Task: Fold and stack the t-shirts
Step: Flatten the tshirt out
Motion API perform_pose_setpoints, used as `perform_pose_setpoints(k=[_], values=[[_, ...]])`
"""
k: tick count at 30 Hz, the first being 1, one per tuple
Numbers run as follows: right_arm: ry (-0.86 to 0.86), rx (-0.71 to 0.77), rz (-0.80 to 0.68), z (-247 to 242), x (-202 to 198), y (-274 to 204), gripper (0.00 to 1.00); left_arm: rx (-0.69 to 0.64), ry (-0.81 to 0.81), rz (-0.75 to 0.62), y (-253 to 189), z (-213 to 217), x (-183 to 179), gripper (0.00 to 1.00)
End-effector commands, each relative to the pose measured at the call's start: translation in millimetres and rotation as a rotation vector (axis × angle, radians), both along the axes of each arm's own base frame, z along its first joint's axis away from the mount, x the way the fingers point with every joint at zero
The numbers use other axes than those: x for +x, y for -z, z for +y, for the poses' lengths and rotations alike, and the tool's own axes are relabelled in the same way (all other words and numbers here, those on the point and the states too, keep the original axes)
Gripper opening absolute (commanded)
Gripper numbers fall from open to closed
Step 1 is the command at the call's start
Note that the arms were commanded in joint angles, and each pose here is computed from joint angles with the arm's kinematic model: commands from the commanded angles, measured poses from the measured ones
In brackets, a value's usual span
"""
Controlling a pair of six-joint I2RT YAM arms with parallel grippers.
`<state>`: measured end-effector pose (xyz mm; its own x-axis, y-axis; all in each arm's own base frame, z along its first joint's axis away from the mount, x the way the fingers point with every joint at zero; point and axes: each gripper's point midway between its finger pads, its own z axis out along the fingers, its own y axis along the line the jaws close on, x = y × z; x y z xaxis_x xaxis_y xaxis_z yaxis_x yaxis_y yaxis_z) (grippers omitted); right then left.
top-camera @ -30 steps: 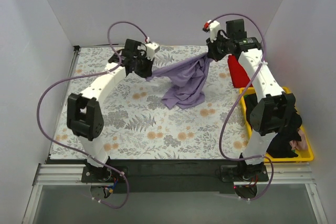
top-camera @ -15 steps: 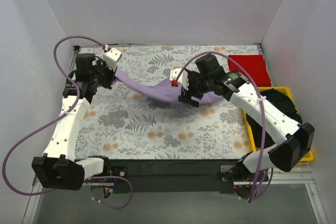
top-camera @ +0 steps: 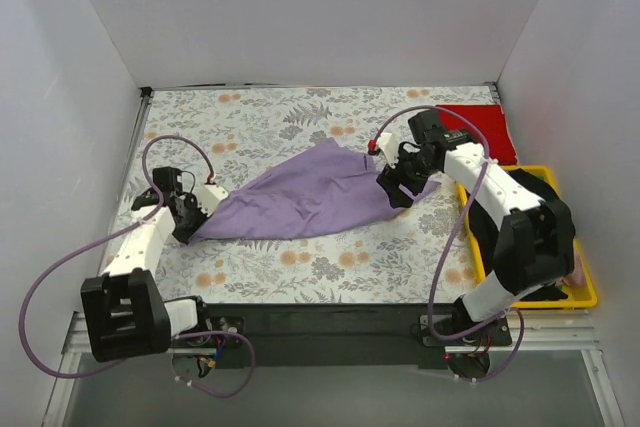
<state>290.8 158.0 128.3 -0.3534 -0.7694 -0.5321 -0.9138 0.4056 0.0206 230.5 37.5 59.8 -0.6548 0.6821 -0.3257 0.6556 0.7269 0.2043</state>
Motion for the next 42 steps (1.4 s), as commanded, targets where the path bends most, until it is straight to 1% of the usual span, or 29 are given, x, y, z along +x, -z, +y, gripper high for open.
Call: perform_pose_setpoints(k=[1,4,5,7,8,9,10,11,12,13,14,15,17,19,20,21,22,23,24,25,26,28,29,31,32,37,39,41,42], values=[[0.058,-0.03,0.07,-7.3,13.4,17.7,0.77,0.108,0.011,0.021,12.6,32.6,10.4,0.0],[0.1,-0.02,0.114,-8.7,22.8,24.5,0.74,0.124,-0.058,-0.008,9.5,53.9,32.4,0.0],[0.113,-0.004,0.12,-7.7,25.7,22.4,0.74,0.111,-0.076,0.02,15.2,57.6,33.6,0.0],[0.122,0.009,0.138,-6.6,27.5,23.6,0.73,0.067,-0.08,0.001,4.1,54.6,47.0,0.02],[0.126,0.028,0.146,-6.0,28.7,22.4,0.73,0.04,-0.073,-0.004,0.8,50.3,52.2,0.1],[0.129,0.033,0.144,-5.7,31.7,20.7,0.72,0.009,-0.062,-0.014,-5.4,45.2,56.7,0.15],[0.132,0.033,0.136,-6.8,34.9,19.1,0.72,-0.077,-0.035,-0.012,-11.5,29.6,57.7,0.21],[0.147,0.024,0.13,-11.6,39.5,20.0,0.72,-0.12,-0.028,-0.069,-35.1,24.1,74.5,0.28],[0.153,0.026,0.123,-13.4,46.0,18.8,0.71,-0.17,-0.012,-0.095,-47.9,15.0,81.0,0.33],[0.166,0.029,0.122,-16.5,50.4,18.3,0.71,-0.271,0.026,-0.123,-63.3,-5.6,87.7,0.37],[0.193,0.034,0.13,-24.5,55.7,19.7,0.7,-0.317,0.018,-0.143,-75.6,-15.7,94.5,0.39],[0.204,0.04,0.136,-26.5,62.9,20.6,0.7,-0.35,0.075,-0.183,-96.0,-37.0,108.0,0.44],[0.24,0.036,0.154,-38.6,69.8,24.3,0.69,-0.412,0.139,-0.182,-108.3,-89.4,116.9,0.48],[0.266,0.041,0.177,-44.7,77.6,27.8,0.69,-0.448,0.192,-0.182,-113.2,-130.0,132.6,0.51],[0.288,0.056,0.185,-50.5,81.4,27.5,0.69,-0.488,0.238,-0.146,-114.2,-166.0,130.0,0.53],[0.298,0.061,0.2,-52.6,82.8,29.8,0.69,-0.528,0.212,-0.141,-124.4,-184.9,137.2,0.62],[0.308,0.07,0.201,-54.4,85.2,25.3,0.69,-0.535,0.205,-0.083,-106.1,-201.8,145.6,0.62],[0.322,0.083,0.209,-58.1,86.0,23.9,0.69,-0.55,0.235,-0.041,-101.9,-229.0,140.8,0.63],[0.327,0.083,0.201,-60.7,86.8,21.1,0.69,-0.573,0.216,-0.031,-106.1,-245.0,149.7,0.64],[0.33,0.083,0.202,-62.7,85.5,20.2,0.69,-0.571,0.207,0.025,-86.3,-257.8,152.7,0.66],[0.332,0.078,0.197,-66.1,84.9,20.1,0.69,-0.574,0.238,0.051,-80.9,-279.0,148.3,0.67],[0.334,0.083,0.184,-67.8,83.0,14.5,0.69,-0.571,0.253,0.019,-80.3,-301.9,158.6,0.68],[0.335,0.088,0.186,-68.7,81.4,13.7,0.69,-0.556,0.28,0.04,-66.5,-317.7,154.8,0.68],[0.338,0.093,0.178,-71.2,79.4,8.9,0.69,-0.538,0.299,0.018,-59.7,-331.1,163.2,0.67],[0.335,0.094,0.172,-71.2,78.2,6.9,0.69,-0.52,0.308,0.047,-43.5,-338.1,161.3,0.67],[0.343,0.103,0.175,-75.1,73.4,4.5,0.69,-0.449,0.313,0.056,-17.1,-339.6,169.9,0.66],[0.345,0.11,0.176,-75.6,72.4,3.7,0.69,-0.425,0.327,0.061,-9.5,-337.8,168.0,0.63],[0.344,0.109,0.177,-76.9,71.3,3.7,0.69,-0.413,0.339,0.062,-7.1,-336.1,165.2,0.57],[0.344,0.11,0.179,-76.6,71.6,4.2,0.69,-0.415,0.346,0.056,-12.3,-336.0,163.4,0.39]])
